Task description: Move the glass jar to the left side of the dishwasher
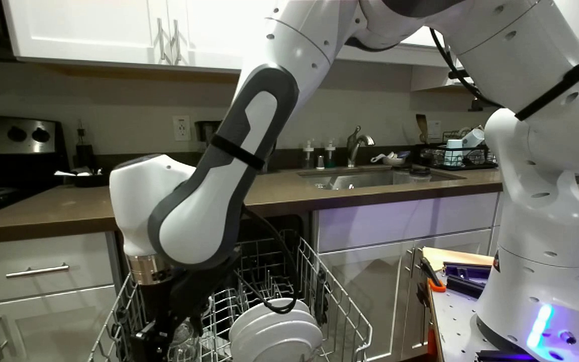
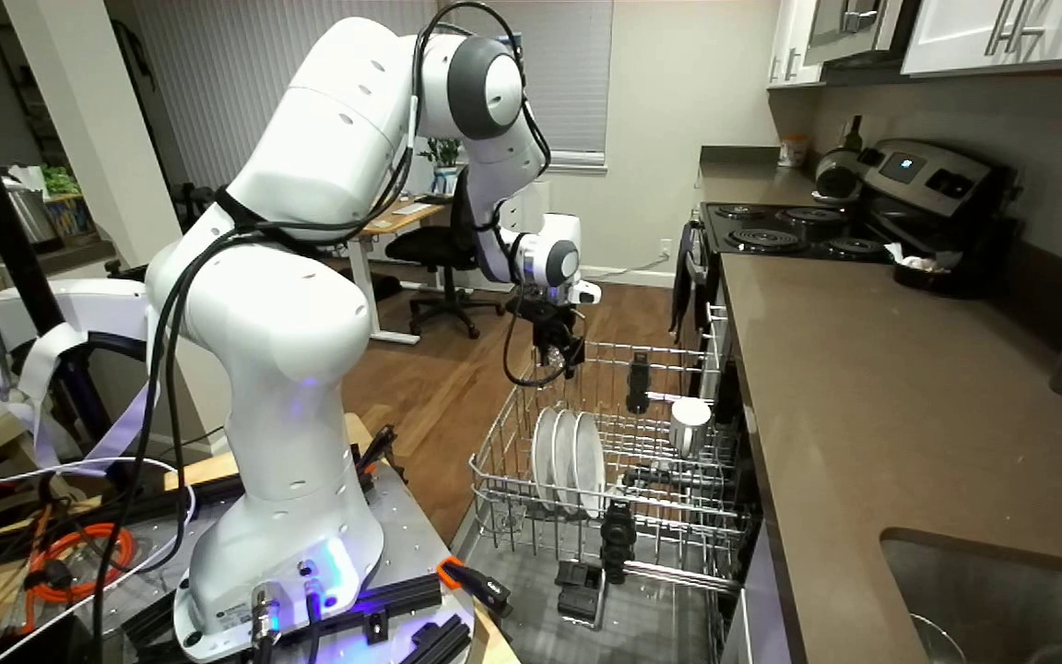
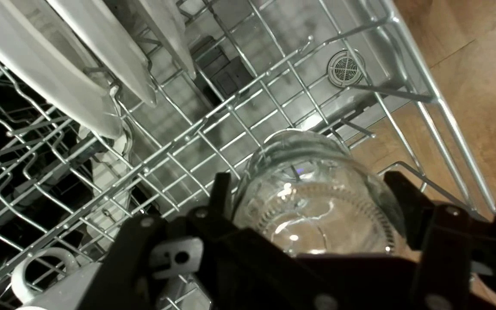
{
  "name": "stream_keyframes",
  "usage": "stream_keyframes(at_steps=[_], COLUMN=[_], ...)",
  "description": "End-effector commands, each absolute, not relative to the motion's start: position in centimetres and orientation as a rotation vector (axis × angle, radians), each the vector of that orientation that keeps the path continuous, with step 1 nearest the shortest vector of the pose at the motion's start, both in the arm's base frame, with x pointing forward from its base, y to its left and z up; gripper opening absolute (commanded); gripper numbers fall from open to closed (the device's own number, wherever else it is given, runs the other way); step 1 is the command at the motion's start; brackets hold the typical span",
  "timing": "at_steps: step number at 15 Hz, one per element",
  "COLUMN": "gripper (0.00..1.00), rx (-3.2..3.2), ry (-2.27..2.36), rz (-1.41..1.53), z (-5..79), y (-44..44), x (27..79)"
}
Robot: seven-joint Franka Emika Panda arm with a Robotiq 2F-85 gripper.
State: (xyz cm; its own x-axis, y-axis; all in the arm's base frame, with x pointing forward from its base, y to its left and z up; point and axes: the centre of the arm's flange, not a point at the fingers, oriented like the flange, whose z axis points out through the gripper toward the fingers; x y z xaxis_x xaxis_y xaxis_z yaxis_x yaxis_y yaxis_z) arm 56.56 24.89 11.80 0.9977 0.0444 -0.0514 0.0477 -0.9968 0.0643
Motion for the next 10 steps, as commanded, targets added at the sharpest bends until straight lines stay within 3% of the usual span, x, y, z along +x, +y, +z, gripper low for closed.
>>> stream_keyframes(at_steps=[1, 6, 7, 8, 10], gripper=[0.62, 0.62, 0.91, 0.99, 0.99], rx=[3.077, 3.073, 3.065, 3.060, 3.048], ry=[0.091, 0.095, 0.089, 0.088, 0.089], rz=[-0.072, -0.081, -0.088, -0.088, -0.087], z=[10.4, 8.5, 8.3, 8.3, 8.4], y=[25.9, 26.0, 25.9, 25.8, 25.8], x=[56.8, 57.2, 57.3, 57.4, 57.3])
